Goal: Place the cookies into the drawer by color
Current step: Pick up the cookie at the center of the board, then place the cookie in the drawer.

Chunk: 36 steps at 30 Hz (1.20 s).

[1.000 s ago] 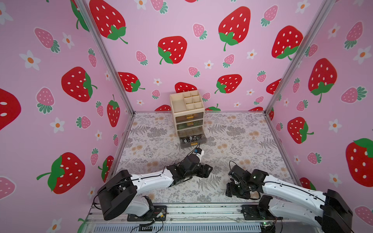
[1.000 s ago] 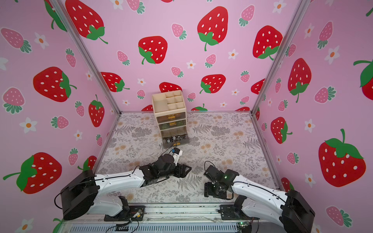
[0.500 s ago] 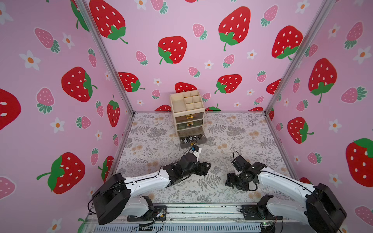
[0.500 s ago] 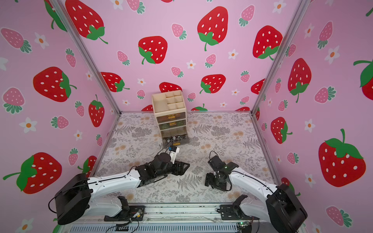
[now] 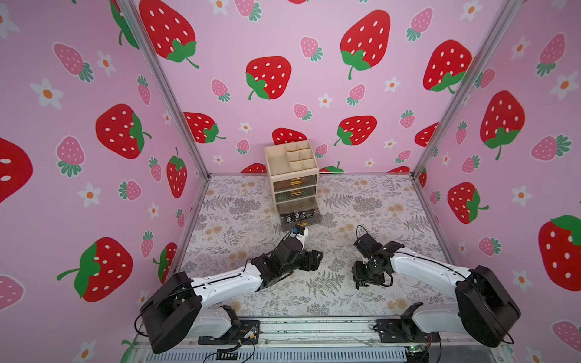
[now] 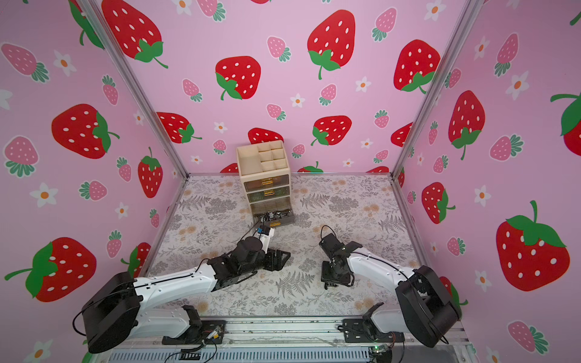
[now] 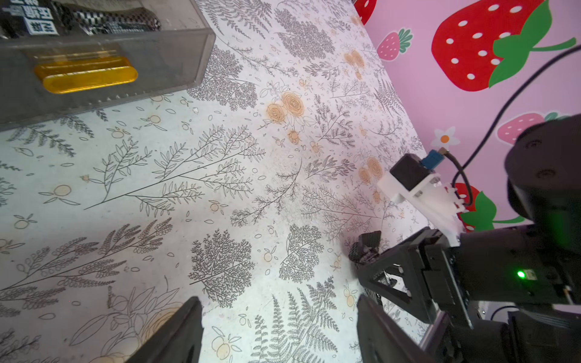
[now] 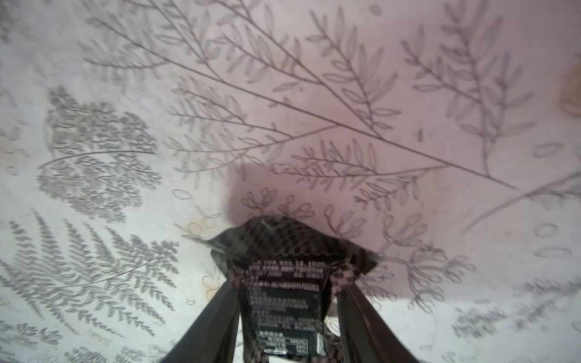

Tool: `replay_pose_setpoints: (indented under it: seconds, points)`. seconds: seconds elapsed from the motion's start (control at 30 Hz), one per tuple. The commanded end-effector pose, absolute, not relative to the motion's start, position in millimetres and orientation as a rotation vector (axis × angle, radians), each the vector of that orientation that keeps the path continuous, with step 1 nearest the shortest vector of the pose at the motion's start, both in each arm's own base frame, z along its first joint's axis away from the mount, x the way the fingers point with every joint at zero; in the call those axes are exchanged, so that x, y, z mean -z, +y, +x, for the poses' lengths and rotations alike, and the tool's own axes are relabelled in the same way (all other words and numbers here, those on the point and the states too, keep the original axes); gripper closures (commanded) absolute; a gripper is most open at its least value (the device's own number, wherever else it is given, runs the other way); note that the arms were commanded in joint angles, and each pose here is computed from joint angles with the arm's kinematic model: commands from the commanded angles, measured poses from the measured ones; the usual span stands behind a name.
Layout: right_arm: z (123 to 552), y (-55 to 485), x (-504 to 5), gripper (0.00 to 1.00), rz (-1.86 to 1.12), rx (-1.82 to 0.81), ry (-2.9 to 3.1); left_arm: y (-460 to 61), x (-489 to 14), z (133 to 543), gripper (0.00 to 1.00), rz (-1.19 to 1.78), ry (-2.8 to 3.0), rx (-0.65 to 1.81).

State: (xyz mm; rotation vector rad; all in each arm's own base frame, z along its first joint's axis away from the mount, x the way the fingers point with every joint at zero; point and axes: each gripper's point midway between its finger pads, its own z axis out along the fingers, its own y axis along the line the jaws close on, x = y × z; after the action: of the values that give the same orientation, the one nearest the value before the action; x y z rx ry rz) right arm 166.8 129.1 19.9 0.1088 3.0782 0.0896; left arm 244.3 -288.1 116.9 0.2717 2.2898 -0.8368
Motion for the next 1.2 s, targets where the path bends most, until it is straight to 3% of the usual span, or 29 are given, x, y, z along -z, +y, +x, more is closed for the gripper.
replay_pose_setpoints:
  seconds: [0.0,0.23,0.43,0.77,1.17]
  points:
    - [167.7,114.4,-21.6,0.53,0.048,0.073,3.075,-282.8,-109.6,248.2,0.20,0.261,2.303,0.815]
    - [179.5,130.3,-37.9,0.65,0.005,-0.010,3.042,-261.0,-115.3,263.8,0.20,0.148,2.265,0.883]
    - [233.2,185.4,-90.9,0.68,-0.002,-0.342,2.820,-220.6,-144.0,280.1,0.19,0.002,2.165,0.960]
    - [328.1,278.6,-158.3,0.68,-0.243,-0.515,2.688,-159.8,-173.4,313.7,0.18,-0.178,2.058,0.949]
    - [390.1,355.2,-139.1,0.67,-0.389,-0.663,2.691,-133.7,-170.1,352.3,0.20,-0.269,2.021,0.786]
